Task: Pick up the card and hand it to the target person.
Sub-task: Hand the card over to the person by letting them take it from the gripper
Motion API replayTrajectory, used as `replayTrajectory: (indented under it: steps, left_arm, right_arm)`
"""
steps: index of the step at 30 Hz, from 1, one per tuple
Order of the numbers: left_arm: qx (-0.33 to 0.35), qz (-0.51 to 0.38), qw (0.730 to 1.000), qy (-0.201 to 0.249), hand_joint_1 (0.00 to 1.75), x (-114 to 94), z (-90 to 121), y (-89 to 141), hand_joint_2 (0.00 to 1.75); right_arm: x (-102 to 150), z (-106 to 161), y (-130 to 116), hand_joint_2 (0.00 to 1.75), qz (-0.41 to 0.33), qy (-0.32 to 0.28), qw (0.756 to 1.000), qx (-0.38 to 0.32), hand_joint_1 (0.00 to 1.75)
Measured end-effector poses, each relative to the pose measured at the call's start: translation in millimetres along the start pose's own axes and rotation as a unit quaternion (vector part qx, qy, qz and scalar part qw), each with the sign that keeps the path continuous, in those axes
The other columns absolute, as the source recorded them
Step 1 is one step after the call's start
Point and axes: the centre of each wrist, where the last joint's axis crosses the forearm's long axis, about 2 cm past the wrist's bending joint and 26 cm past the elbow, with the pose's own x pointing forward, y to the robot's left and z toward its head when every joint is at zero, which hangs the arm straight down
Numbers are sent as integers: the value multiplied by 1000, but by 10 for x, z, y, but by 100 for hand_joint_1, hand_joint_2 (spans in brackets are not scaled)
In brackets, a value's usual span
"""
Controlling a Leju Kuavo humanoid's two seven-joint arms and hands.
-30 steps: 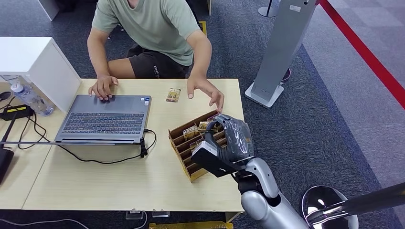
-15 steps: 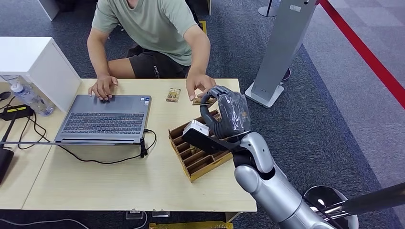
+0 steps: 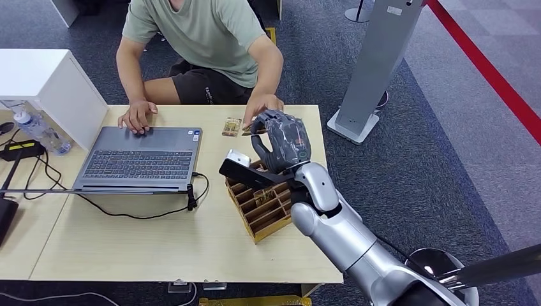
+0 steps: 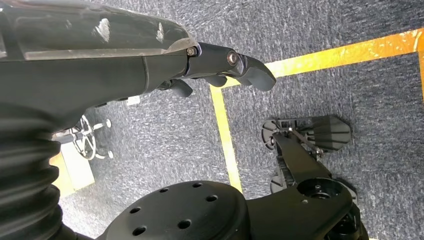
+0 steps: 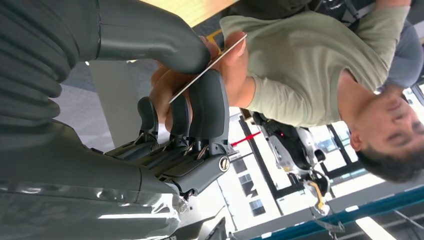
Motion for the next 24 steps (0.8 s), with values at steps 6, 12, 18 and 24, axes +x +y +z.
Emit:
replayTrajectory:
  steps: [6, 12, 18, 24]
  left_arm:
    - [-1, -7, 1000, -1, 0, -2, 0, -2, 175]
    - [-5, -10, 1000, -1, 0, -4, 0, -4, 175]
    - [-13, -14, 1000, -7, 0, -4, 0, -8, 175]
    - [-12, -9, 1000, -10, 0, -5, 0, -5, 175]
  right_arm:
    - [-19, -14, 73, 175, 7, 17, 1000, 15, 117]
    - [-42, 2, 109, 175, 13, 26, 999, 23, 29]
    - [-37, 12, 125, 175, 16, 26, 999, 27, 0]
    - [-33, 17, 132, 175, 14, 23, 999, 28, 0]
